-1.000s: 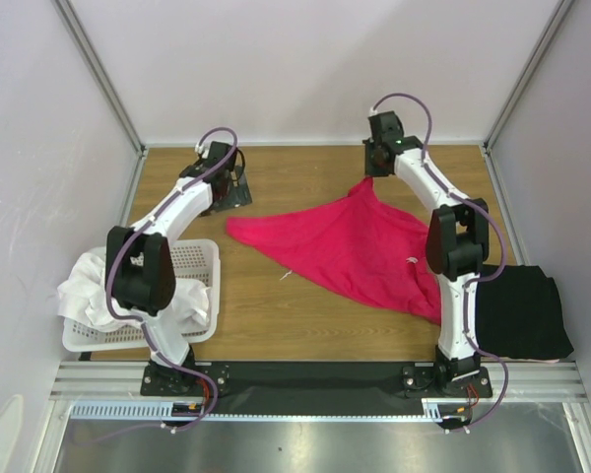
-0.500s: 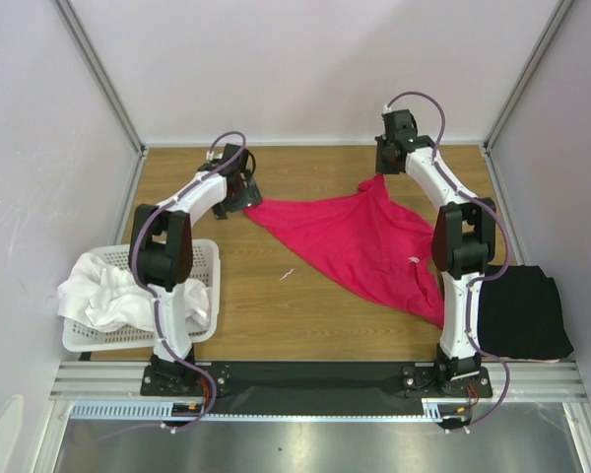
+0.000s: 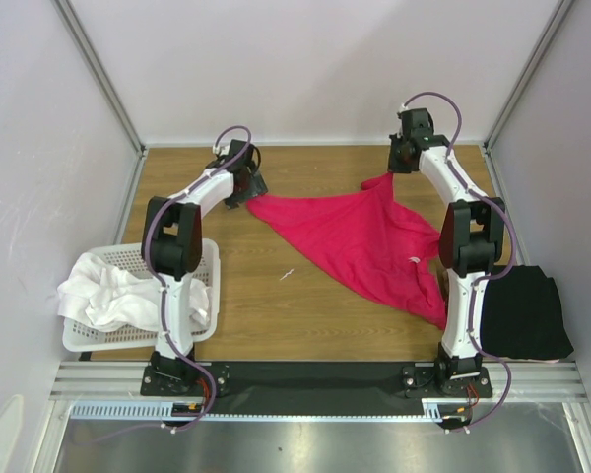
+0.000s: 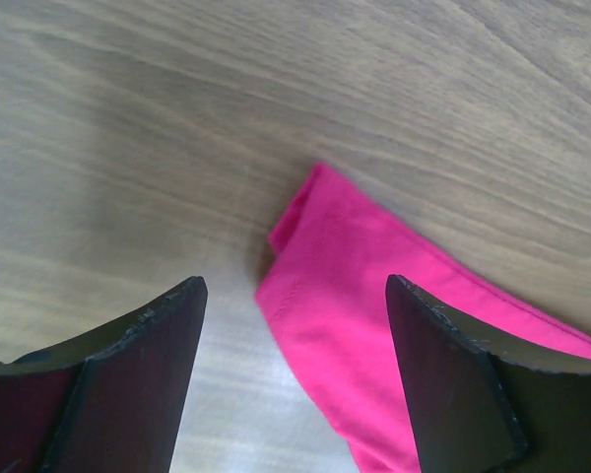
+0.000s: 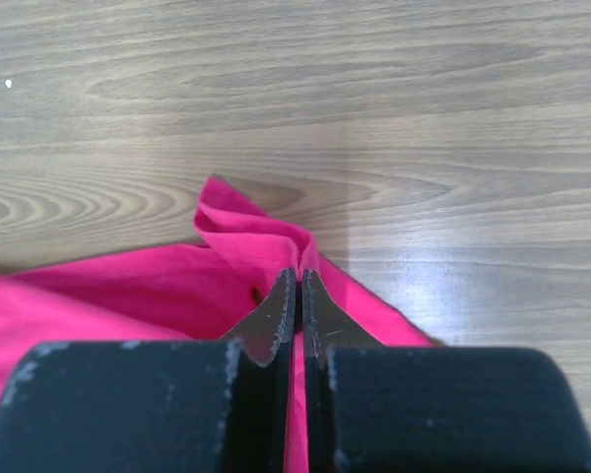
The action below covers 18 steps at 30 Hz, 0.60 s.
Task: Fold and stack the t-shirts
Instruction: Flatten the tshirt out
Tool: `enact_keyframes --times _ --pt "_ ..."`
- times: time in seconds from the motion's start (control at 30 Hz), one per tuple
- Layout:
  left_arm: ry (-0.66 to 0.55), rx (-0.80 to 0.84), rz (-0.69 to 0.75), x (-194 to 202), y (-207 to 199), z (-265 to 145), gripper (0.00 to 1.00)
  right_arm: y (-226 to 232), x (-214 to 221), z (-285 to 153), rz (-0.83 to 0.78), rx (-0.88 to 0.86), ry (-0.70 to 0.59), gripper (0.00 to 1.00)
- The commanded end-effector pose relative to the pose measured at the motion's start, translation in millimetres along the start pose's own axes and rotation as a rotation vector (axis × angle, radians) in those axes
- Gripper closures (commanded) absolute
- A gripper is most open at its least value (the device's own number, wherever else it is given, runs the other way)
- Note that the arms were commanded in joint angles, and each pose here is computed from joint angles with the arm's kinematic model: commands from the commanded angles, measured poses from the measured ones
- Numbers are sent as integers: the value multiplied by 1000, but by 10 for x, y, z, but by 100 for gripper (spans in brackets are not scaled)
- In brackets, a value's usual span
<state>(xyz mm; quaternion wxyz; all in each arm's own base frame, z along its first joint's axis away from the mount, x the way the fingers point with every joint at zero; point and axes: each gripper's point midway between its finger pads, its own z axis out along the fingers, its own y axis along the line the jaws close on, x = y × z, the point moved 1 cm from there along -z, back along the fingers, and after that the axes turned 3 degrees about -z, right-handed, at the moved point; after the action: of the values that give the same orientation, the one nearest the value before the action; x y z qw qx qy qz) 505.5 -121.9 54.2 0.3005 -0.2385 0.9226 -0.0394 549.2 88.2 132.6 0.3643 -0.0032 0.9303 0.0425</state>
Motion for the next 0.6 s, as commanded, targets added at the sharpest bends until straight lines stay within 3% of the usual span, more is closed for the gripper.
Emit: enact_keyframes --times 0.0,0.57 --pt "-47 69 -42 -196 -225 6 22 89 -198 -33 6 -52 -54 100" --pt "-61 129 -27 -194 -356 173 32 112 -148 -18 18 -69 -37 100"
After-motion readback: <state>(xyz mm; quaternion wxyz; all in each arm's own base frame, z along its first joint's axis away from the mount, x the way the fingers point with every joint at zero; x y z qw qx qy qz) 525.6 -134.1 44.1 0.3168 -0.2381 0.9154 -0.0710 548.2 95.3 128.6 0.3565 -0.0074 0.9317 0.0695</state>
